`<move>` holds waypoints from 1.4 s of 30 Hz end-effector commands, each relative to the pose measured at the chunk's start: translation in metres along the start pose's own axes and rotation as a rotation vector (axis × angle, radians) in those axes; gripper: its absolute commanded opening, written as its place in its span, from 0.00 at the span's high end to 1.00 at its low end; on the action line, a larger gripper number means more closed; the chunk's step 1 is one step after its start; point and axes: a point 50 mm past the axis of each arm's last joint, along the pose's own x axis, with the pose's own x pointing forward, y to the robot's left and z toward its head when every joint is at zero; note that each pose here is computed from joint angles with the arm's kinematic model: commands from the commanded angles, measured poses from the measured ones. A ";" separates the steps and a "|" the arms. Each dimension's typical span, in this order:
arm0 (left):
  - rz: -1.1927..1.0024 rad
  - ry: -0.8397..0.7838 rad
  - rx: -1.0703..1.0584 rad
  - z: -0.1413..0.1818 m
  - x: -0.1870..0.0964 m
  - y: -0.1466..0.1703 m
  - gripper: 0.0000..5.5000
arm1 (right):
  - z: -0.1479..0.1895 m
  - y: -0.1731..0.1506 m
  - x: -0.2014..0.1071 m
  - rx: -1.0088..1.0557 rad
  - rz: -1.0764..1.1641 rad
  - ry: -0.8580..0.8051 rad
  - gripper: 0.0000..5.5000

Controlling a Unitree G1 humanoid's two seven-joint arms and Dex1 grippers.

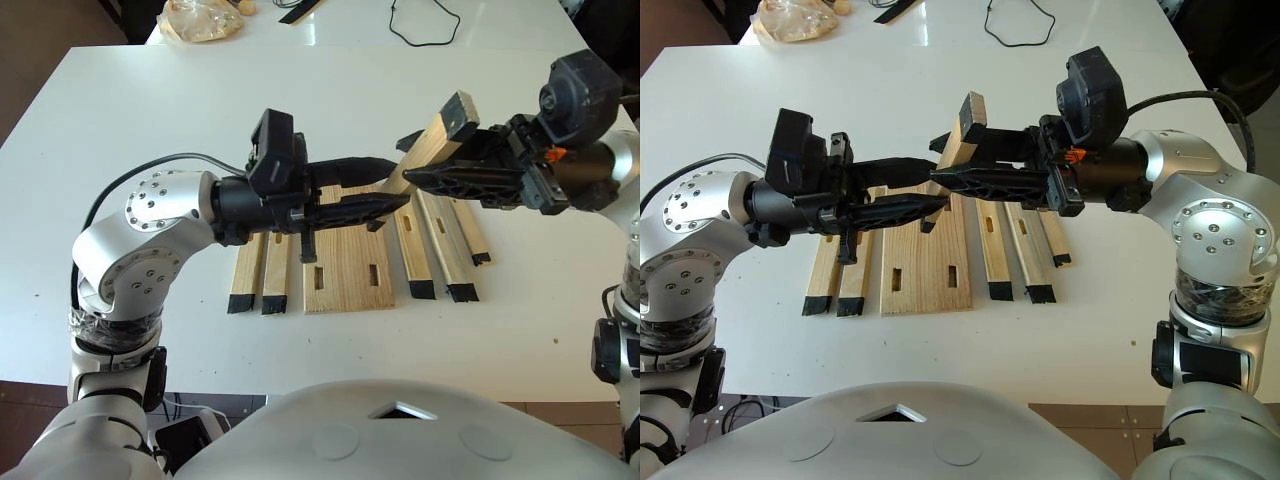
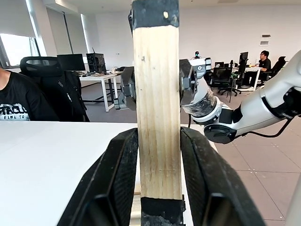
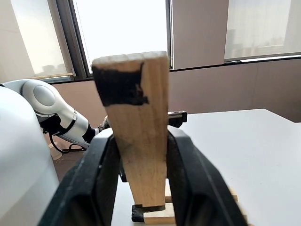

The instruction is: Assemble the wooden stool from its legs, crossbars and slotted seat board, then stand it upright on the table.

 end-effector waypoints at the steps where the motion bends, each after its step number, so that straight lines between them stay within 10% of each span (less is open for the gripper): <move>1: 0.092 -0.011 0.057 0.008 -0.006 0.012 0.76 | -0.010 0.000 -0.004 -0.010 -0.001 0.091 0.76; 13: 0.141 -0.010 -0.012 0.008 -0.011 0.021 0.76 | -0.017 0.002 -0.010 -0.011 0.027 0.143 0.76; 21: 0.225 0.187 -0.002 -0.019 -0.015 0.026 0.50 | -0.012 -0.010 -0.020 -0.073 -0.036 0.186 0.77; 31: 0.329 0.188 -0.004 -0.037 -0.028 0.029 0.43 | -0.055 -0.049 -0.110 -0.334 -0.211 0.834 0.77; 42: 0.376 0.197 -0.025 -0.053 -0.028 0.025 0.43 | -0.065 -0.062 -0.114 -0.377 -0.189 0.791 0.77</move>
